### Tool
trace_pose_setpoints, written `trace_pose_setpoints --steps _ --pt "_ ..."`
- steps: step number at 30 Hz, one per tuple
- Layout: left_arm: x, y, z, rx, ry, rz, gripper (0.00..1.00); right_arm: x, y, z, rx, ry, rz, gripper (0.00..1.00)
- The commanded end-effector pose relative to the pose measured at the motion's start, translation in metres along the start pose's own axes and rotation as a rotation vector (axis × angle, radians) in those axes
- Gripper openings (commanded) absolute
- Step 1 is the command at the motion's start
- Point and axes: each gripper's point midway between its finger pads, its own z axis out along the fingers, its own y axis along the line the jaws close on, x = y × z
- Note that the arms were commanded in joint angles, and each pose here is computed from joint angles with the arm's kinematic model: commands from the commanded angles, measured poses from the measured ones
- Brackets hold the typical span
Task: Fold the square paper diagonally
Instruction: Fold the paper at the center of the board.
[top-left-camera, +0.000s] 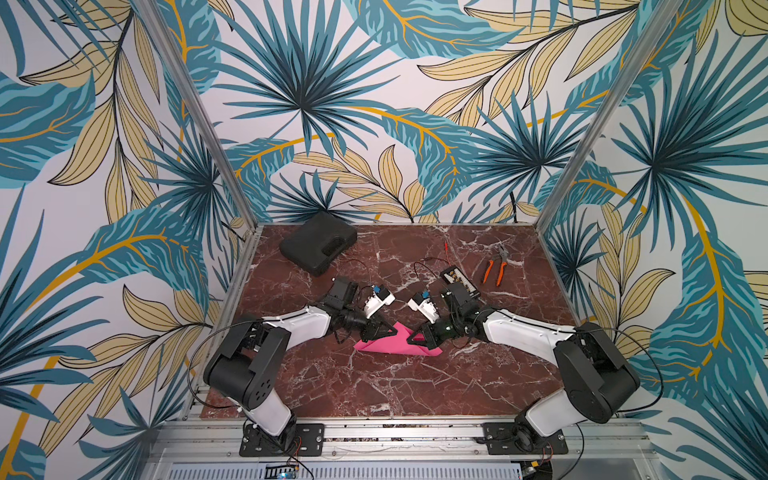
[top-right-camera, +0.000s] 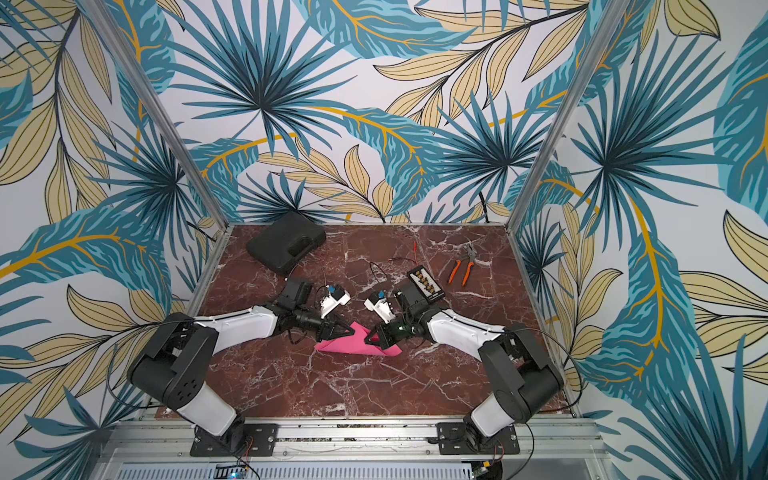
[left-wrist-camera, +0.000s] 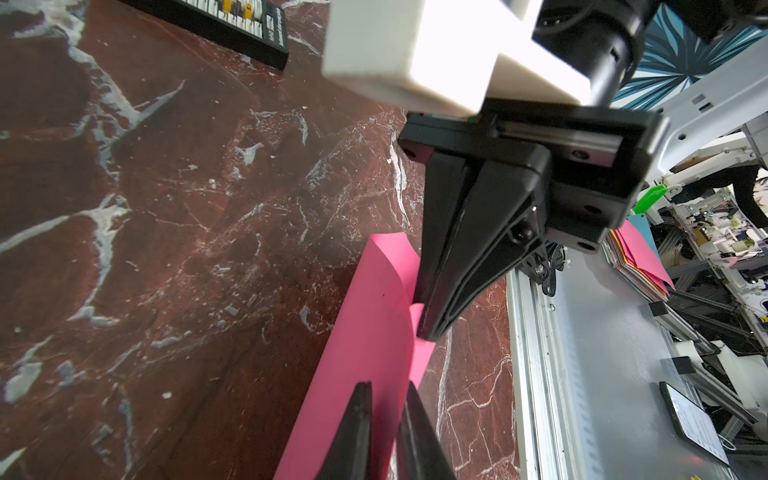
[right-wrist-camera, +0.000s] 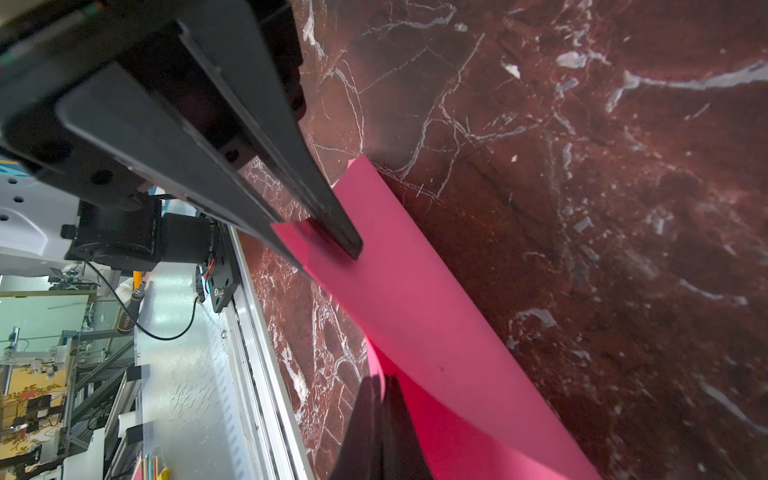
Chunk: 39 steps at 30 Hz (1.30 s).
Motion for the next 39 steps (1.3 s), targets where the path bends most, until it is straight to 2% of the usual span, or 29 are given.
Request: trace_pose_setpoints --steps 1,39 --pt "-0.0078 -0.0006 -0.0003 0.013 -0.010 0.007 0.16 0.0010 0.0009 0.0015 0.008 0.017 -0.020 0.00" --pt "-0.0060 0.0009 0.0003 0.011 -0.002 -0.005 0.19 -0.0025 0.0049 -0.0041 0.032 0.047 -0.048 0.00"
